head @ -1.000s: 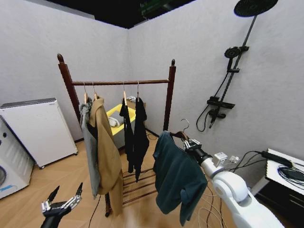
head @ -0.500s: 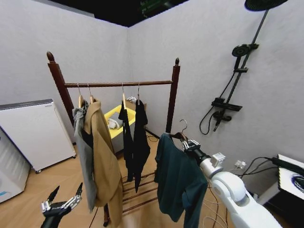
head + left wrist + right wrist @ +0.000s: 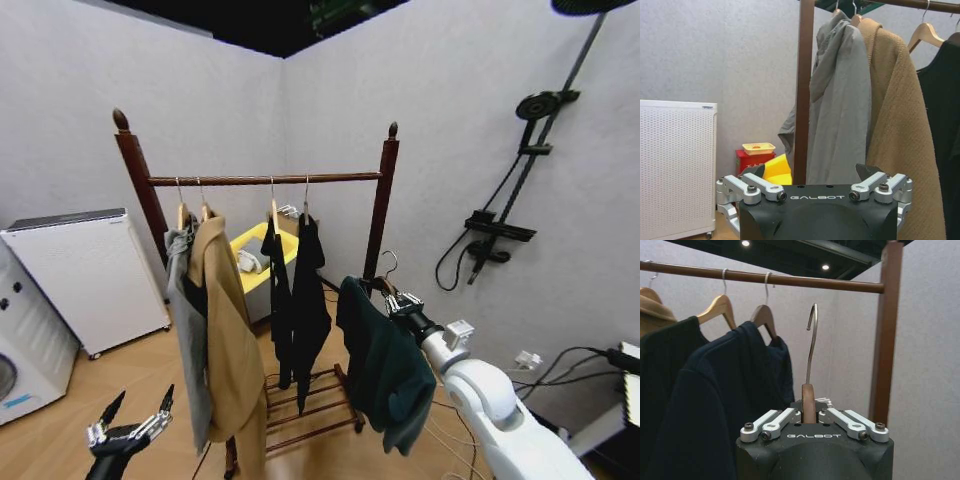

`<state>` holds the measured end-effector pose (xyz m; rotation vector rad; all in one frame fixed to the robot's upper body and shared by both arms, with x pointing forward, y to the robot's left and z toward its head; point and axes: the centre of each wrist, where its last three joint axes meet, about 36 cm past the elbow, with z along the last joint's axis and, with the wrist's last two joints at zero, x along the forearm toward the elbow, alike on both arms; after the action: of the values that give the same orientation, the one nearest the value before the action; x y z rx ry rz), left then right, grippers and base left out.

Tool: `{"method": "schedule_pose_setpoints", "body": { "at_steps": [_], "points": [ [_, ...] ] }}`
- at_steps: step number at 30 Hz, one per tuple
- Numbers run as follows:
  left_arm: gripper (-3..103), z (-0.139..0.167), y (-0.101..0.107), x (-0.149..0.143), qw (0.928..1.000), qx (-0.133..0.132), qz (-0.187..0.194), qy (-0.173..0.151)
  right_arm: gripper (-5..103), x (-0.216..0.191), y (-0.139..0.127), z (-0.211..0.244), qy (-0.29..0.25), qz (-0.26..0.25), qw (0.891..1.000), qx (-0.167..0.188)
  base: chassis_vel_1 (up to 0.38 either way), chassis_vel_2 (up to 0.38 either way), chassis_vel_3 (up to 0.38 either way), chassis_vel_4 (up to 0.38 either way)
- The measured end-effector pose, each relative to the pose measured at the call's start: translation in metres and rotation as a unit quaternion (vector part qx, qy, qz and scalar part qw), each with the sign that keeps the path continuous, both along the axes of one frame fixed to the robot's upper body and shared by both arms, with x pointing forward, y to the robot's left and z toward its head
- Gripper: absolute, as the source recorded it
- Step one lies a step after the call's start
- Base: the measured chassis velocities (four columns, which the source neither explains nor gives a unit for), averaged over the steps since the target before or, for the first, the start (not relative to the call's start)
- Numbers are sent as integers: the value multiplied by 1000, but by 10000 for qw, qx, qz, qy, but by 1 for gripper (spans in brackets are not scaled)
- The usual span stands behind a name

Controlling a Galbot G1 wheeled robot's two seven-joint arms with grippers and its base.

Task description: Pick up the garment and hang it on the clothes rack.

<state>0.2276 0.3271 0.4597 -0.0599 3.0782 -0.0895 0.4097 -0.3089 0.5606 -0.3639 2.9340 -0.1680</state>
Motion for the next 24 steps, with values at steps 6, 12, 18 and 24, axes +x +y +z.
{"method": "schedule_pose_setpoints", "body": {
  "at_steps": [6, 12, 18, 24],
  "points": [
    [100, 0, 0, 0, 10000, 0, 0, 0, 9, 2, -1, 0, -25, -23, 10000, -13, 19, 14, 20, 10],
    [100, 0, 0, 0, 10000, 0, 0, 0, 9, 2, -2, -2, -6, -47, 10000, -3, -11, 6, 8, -5],
    [100, 0, 0, 0, 10000, 0, 0, 0, 9, 4, -2, -4, 15, -9, 10000, -25, -51, 45, 52, -37],
    [100, 0, 0, 0, 10000, 0, 0, 0, 9, 7, -4, -7, 33, 38, 10000, -55, 0, 0, 0, 0]
  ]
}}
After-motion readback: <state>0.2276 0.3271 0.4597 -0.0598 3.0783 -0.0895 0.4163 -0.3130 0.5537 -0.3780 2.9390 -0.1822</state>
